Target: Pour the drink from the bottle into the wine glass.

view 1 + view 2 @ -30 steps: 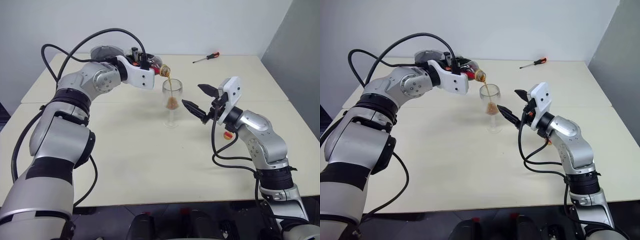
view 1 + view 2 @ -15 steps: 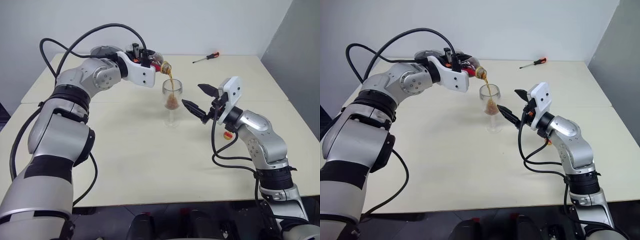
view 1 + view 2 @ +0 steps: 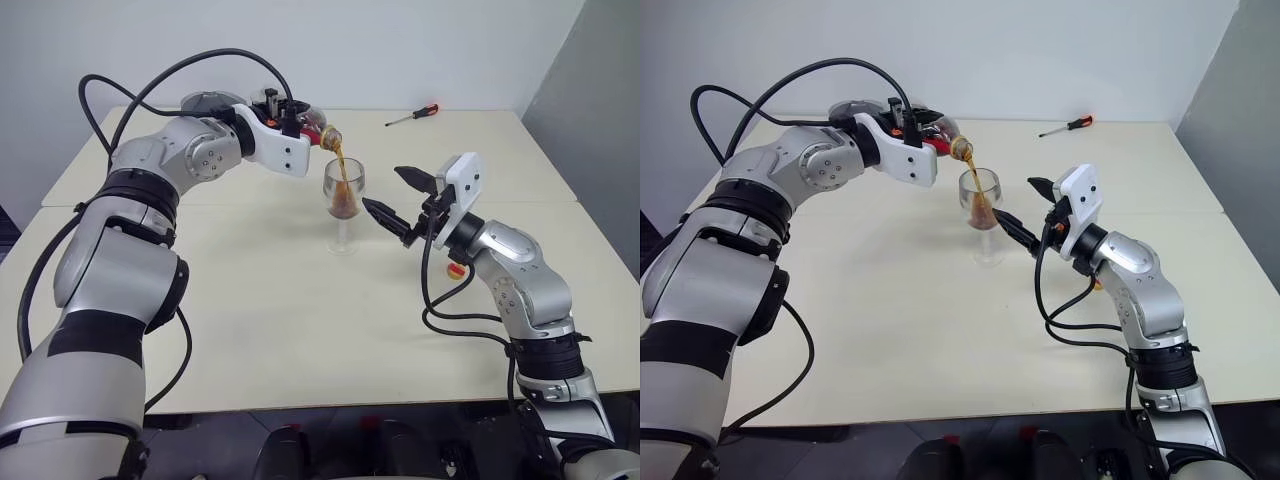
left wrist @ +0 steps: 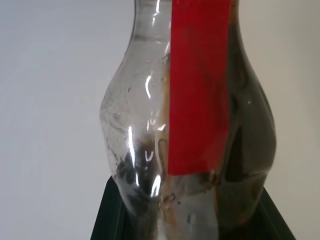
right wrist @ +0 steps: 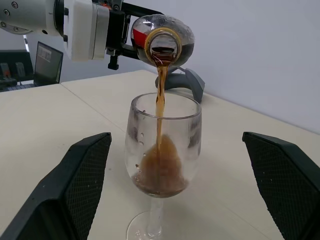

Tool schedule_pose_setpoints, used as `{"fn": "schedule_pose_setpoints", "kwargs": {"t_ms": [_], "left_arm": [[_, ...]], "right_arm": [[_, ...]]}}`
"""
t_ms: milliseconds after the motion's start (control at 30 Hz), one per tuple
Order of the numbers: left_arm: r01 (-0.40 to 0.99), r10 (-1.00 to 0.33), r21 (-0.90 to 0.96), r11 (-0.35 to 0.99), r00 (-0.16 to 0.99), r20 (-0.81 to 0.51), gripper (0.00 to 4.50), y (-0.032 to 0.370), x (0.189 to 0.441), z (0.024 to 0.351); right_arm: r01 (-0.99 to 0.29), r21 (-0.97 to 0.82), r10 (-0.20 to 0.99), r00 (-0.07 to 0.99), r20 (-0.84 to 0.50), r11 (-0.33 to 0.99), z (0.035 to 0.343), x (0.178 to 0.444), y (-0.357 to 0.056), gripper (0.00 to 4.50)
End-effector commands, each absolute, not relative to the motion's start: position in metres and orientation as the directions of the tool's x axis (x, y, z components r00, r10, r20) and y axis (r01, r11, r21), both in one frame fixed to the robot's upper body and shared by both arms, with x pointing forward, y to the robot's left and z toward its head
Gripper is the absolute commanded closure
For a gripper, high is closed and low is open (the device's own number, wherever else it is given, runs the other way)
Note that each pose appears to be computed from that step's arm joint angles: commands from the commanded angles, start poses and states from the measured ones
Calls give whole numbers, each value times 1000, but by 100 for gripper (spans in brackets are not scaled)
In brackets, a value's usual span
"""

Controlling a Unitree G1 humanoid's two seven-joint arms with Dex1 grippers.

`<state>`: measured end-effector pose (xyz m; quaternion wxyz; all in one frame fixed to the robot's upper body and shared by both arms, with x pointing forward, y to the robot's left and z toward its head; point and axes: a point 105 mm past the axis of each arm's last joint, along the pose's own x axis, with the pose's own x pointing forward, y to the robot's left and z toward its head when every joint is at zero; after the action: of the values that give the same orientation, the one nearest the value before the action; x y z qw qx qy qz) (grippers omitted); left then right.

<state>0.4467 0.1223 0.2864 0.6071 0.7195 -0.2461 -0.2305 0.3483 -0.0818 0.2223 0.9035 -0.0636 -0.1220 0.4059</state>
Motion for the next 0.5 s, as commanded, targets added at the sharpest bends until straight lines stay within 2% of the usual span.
{"fn": "schedule_pose_setpoints", "kwargs": {"t_ms": [33, 500], "left_arm": [[-159, -651, 980, -123, 758, 41, 346, 119, 442, 315], [-162, -648, 978, -128, 761, 41, 346, 120, 442, 317]], "right_arm": [[-707, -253, 751, 626, 212, 661, 235, 344, -82, 0], [-710, -252, 753, 623, 212, 658, 236, 344, -81, 0]]}}
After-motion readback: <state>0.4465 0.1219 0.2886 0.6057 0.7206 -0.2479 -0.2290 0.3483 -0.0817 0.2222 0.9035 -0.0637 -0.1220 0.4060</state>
